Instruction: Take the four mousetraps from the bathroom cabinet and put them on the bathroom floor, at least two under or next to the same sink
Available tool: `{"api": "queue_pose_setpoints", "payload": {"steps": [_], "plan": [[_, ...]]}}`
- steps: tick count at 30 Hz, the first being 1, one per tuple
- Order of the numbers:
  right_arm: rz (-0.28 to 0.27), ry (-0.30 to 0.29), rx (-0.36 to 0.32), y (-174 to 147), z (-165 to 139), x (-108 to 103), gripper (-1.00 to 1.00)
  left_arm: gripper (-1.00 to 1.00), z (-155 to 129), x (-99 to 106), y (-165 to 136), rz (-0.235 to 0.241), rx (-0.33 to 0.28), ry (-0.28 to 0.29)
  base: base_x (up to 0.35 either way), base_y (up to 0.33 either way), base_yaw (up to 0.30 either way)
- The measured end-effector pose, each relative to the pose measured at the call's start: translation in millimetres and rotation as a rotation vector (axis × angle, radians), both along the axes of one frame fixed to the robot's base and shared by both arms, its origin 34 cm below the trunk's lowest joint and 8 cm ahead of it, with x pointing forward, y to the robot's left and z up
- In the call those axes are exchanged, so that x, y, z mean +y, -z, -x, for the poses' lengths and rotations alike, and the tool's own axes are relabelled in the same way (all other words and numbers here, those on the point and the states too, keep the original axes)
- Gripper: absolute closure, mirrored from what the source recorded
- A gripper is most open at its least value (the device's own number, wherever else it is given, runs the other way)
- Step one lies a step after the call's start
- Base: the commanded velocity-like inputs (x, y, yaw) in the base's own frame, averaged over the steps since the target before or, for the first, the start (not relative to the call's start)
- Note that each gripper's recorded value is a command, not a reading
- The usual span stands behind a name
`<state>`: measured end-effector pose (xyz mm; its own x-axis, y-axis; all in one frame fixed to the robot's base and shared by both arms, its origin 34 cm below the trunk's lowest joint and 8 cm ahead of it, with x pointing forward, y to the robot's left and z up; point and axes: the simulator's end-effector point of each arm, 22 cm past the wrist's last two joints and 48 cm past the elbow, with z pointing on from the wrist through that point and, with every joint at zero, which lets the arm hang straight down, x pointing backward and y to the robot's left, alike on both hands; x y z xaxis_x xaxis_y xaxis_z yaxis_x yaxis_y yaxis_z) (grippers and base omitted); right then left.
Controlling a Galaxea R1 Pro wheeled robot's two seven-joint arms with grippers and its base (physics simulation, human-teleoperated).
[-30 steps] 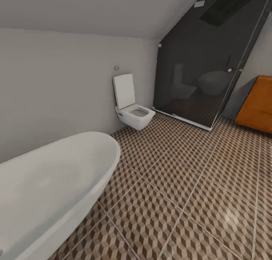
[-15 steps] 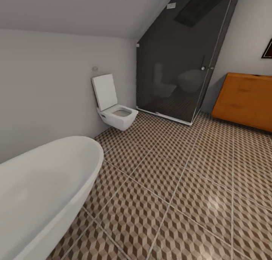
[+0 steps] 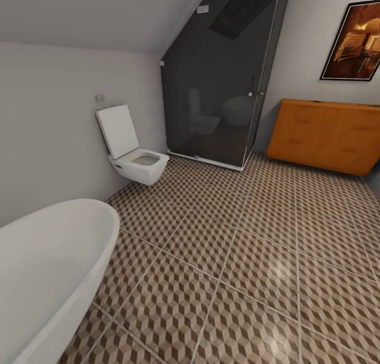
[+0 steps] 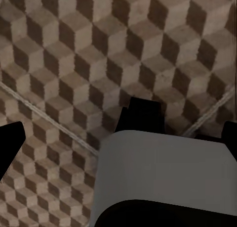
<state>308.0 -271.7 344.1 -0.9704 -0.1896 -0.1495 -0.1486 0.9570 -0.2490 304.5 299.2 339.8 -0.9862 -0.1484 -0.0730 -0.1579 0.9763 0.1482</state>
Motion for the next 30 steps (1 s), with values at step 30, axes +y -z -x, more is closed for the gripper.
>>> {"api": "queue_pose_setpoints", "payload": {"steps": [30], "plan": [[0.000,0.000,-0.001,-0.1,-0.3,-0.3,-1.00,-1.00,0.0,0.0,0.0,0.000,0.000,0.000,0.000,0.000,-0.300]]}}
